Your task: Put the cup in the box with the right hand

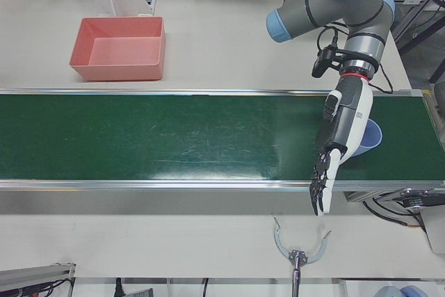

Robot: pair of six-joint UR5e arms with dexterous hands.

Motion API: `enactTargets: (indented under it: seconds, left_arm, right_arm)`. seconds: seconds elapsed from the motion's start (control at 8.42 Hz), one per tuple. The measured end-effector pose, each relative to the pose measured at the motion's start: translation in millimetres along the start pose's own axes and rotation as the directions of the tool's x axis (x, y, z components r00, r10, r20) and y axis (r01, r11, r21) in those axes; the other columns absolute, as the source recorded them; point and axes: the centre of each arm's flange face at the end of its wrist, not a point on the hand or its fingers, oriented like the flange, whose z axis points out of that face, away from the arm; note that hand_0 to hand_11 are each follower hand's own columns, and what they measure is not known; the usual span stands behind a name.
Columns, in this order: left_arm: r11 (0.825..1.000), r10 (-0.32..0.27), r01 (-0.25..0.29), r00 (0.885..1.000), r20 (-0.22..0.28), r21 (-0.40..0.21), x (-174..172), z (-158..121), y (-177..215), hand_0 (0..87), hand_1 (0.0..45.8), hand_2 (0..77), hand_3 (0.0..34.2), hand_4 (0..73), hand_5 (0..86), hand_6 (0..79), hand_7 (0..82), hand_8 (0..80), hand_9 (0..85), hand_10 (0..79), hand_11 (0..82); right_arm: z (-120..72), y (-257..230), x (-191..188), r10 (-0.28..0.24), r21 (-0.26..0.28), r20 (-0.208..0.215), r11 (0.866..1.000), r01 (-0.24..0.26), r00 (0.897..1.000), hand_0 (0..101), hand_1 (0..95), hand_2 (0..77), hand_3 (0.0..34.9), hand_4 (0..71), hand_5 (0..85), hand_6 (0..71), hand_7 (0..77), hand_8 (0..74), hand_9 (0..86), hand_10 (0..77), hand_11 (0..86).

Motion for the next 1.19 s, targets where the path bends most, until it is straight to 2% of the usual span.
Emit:
enactTargets:
  seconds: [0.48, 0.59, 0.71, 0.95, 1.07, 1.19]
  left_arm:
    - [1.0, 0.0, 0.0, 1.0, -0.001, 0.0, 0, 0, 1, 0.0, 0.5, 0.5, 0.0, 0.0, 0.0, 0.0, 0.0, 0.0, 0.5, 0.0, 0.0]
    - [1.0, 0.0, 0.0, 1.0, -0.001, 0.0, 0, 0, 0, 0.0, 0.5, 0.5, 0.0, 0.0, 0.0, 0.0, 0.0, 0.0, 0.5, 0.0, 0.0]
    - [1.0, 0.0, 0.0, 1.0, 0.0, -0.001, 0, 0, 1, 0.0, 0.5, 0.5, 0.0, 0.0, 0.0, 0.0, 0.0, 0.0, 0.0, 0.0, 0.0]
    - [1.0, 0.0, 0.0, 1.0, 0.0, -0.001, 0, 0, 1, 0.0, 0.5, 0.5, 0.0, 0.0, 0.0, 0.0, 0.0, 0.0, 0.0, 0.0, 0.0]
    - [1.0, 0.0, 0.0, 1.0, 0.0, -0.001, 0, 0, 1, 0.0, 0.5, 0.5, 0.0, 0.0, 0.0, 0.0, 0.0, 0.0, 0.0, 0.0, 0.0]
    - [1.0, 0.0, 0.0, 1.0, 0.0, -0.001, 0, 0, 1, 0.0, 0.5, 0.5, 0.0, 0.0, 0.0, 0.0, 0.0, 0.0, 0.0, 0.0, 0.0]
  right_arm:
    - [5.6, 8, 3, -0.003, -0.011, 0.0, 1.0, 0.003, 1.0, 51, 1.1, 1.6, 3.1, 32.2, 2.7, 6.5, 36.0, 7.6, 18.5, 0.5, 1.1]
    - [12.6, 13, 5, -0.005, -0.019, -0.002, 1.0, 0.005, 1.0, 51, 1.1, 1.1, 2.9, 34.9, 2.7, 6.5, 39.3, 7.6, 18.5, 0.5, 1.1]
    - [27.1, 25, 9, -0.004, -0.03, -0.005, 1.0, 0.004, 1.0, 51, 1.1, 1.1, 2.9, 34.9, 2.7, 6.5, 39.3, 7.6, 18.5, 0.5, 1.1]
    - [66.3, 71, 32, 0.001, -0.043, -0.025, 0.999, -0.002, 1.0, 51, 1.1, 1.1, 2.1, 42.5, 2.2, 8.7, 48.0, 7.6, 20.7, 0.0, 0.5]
    - [75.0, 102, 53, 0.003, -0.045, -0.03, 0.999, -0.004, 1.0, 51, 1.1, 1.1, 1.4, 42.5, 2.2, 8.2, 48.5, 7.6, 20.7, 0.5, 0.5]
    - [74.4, 132, 71, -0.004, -0.042, -0.027, 0.999, 0.003, 1.0, 51, 1.1, 1.1, 1.3, 41.5, 1.6, 8.2, 48.5, 7.6, 20.7, 0.5, 0.5]
